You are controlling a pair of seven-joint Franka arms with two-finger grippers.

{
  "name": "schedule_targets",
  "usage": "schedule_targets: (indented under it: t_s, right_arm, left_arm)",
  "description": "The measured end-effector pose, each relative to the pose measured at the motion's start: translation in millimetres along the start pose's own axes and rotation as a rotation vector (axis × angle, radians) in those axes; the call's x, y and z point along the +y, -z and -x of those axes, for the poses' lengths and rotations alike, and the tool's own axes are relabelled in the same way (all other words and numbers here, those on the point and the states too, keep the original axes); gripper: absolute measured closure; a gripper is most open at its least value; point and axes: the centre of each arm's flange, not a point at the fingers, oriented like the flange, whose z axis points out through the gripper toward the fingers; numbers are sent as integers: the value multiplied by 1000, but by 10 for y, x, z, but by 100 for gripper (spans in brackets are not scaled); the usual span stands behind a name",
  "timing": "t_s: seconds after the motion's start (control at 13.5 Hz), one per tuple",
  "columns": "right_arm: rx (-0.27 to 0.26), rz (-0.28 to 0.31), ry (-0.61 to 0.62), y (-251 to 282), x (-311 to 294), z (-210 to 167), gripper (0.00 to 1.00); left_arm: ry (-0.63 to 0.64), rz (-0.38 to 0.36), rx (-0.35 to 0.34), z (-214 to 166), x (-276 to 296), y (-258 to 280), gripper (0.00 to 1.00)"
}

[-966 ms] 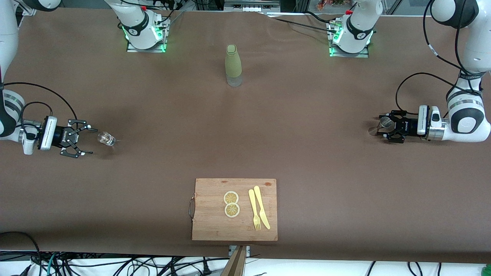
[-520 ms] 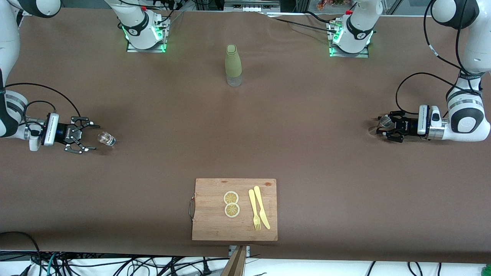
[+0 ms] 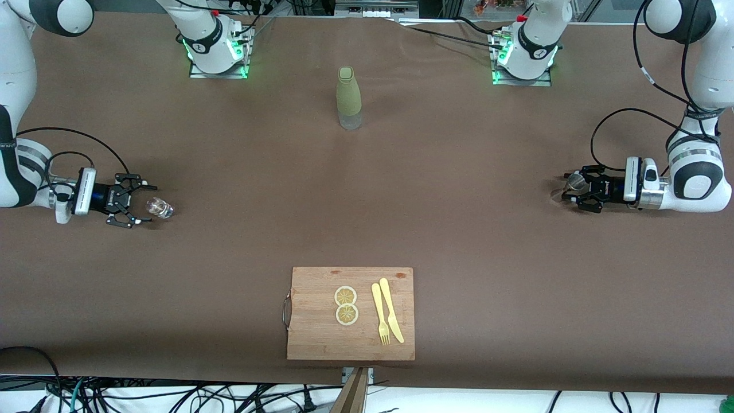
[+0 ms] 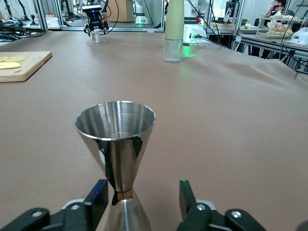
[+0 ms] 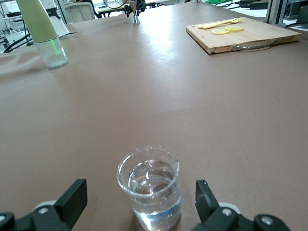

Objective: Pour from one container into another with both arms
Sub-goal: 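Close the right gripper on the beaker while the left gripper grasps the jigger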

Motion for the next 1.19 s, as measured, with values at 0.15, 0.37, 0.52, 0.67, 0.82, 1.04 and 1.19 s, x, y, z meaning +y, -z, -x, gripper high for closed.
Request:
schedule_targets:
  t_s: [0.15,0.37,0.52,0.67,0.82,1.04,1.19]
  right_arm:
    - [28,23,11,-60,10,63,0]
    - [54,40,6,-141,7,162,0]
    - [66,51,3,-172,10,195,0]
    - [81,67,9,-194,20,216,0]
    - [90,74,10,-224,24,237,0]
    - [110,86,8,-285,50,237,0]
    - [122,91,8,-337,71,227,0]
  left_arm:
    - [0,0,0,0,0,0,35]
    - [-1,0,0,-2,-3,3,48]
    - [-3,0,1,-6,-7,7,72]
    - [-6,0,7,-22,-15,16,76]
    - [-7,1,10,-26,-16,16,77]
    - [-8,1,11,-28,-18,21,77]
    - [-11,1,9,-36,-33,27,77]
